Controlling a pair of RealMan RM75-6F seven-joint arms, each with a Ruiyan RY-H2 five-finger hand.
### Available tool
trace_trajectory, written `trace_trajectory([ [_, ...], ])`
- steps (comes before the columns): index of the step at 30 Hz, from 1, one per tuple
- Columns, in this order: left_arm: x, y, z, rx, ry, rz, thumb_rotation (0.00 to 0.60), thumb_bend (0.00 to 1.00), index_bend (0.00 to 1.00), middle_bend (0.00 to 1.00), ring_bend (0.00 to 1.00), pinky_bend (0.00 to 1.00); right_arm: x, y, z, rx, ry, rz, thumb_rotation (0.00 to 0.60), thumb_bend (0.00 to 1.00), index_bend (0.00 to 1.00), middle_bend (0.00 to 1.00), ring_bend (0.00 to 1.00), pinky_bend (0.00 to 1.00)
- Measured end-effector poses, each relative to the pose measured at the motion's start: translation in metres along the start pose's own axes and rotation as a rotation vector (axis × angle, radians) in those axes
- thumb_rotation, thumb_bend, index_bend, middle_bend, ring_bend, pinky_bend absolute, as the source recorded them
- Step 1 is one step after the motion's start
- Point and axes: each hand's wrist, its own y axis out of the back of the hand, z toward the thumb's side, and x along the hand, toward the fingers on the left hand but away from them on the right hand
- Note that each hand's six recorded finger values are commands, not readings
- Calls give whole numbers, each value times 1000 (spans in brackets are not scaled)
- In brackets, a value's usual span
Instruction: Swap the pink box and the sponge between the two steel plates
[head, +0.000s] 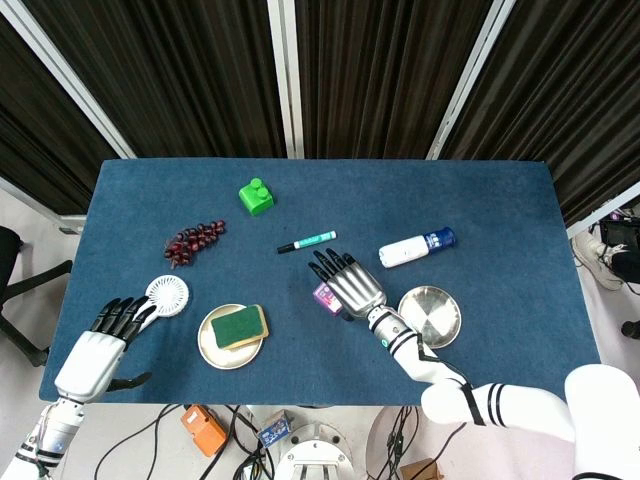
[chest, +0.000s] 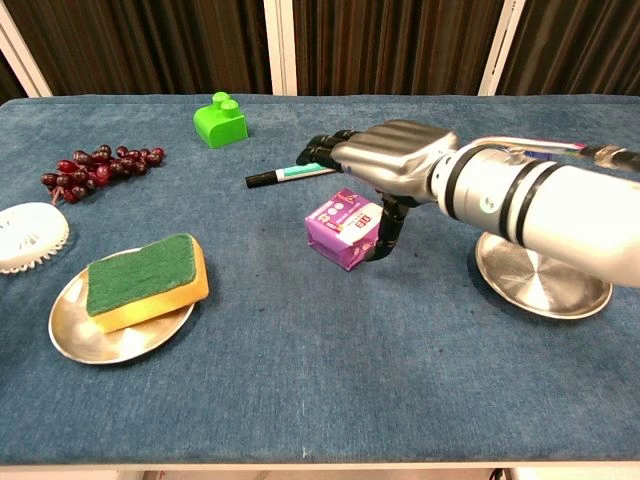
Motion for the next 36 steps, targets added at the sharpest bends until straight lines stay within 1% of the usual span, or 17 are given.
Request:
trace_trajectory([
  [2, 5, -2, 7, -21, -8, 9, 600, 49, 71, 23, 0, 32, 6, 4, -3, -7, 1, -8, 529, 120, 0, 0, 0, 57],
  [5, 14, -9, 19, -67, -22, 12, 600, 48, 71, 35, 11, 44, 26, 14, -14, -6, -4, -39, 526, 120, 0, 0, 0, 37],
  [8, 25, -19, 33, -113, -32, 0, 600, 49, 71, 62, 43, 78, 56, 22, -34, 19, -32, -89, 527, 120, 0, 0, 0, 10],
  [11, 36, -28, 44, -129, -32, -14, 600, 67, 71, 85, 68, 92, 96, 28, -61, 40, -88, -154, 524, 120, 0, 0, 0, 0],
  [13, 42, -32, 50, -126, -32, -21, 600, 80, 71, 96, 84, 107, 130, 29, -83, 38, -146, -200, 521, 120, 0, 0, 0, 0],
  [18, 55, -47, 67, -96, -41, -56, 600, 83, 71, 96, 95, 116, 222, 23, -131, -32, -297, -290, 519, 120, 0, 0, 0, 0],
  [21, 62, -57, 78, -78, -46, -70, 600, 85, 71, 109, 108, 133, 271, 10, -152, -75, -373, -298, 520, 120, 0, 0, 0, 0],
  [24, 69, -66, 82, -70, -34, -83, 600, 100, 75, 118, 115, 139, 302, -6, -164, -85, -406, -275, 519, 120, 0, 0, 0, 0],
  [27, 76, -73, 80, -70, -7, -97, 600, 125, 84, 127, 119, 139, 321, -19, -167, -82, -409, -238, 520, 120, 0, 0, 0, 0],
  [28, 79, -75, 79, -72, 1, -101, 600, 127, 84, 128, 121, 140, 323, -20, -166, -78, -404, -232, 520, 120, 0, 0, 0, 0],
  [30, 84, -79, 78, -80, 19, -107, 600, 127, 93, 138, 130, 147, 325, -20, -164, -78, -398, -231, 520, 120, 0, 0, 0, 0],
  [36, 95, -85, 82, -103, 30, -112, 600, 124, 173, 224, 219, 218, 325, -22, -166, -81, -411, -215, 521, 120, 0, 0, 0, 0],
])
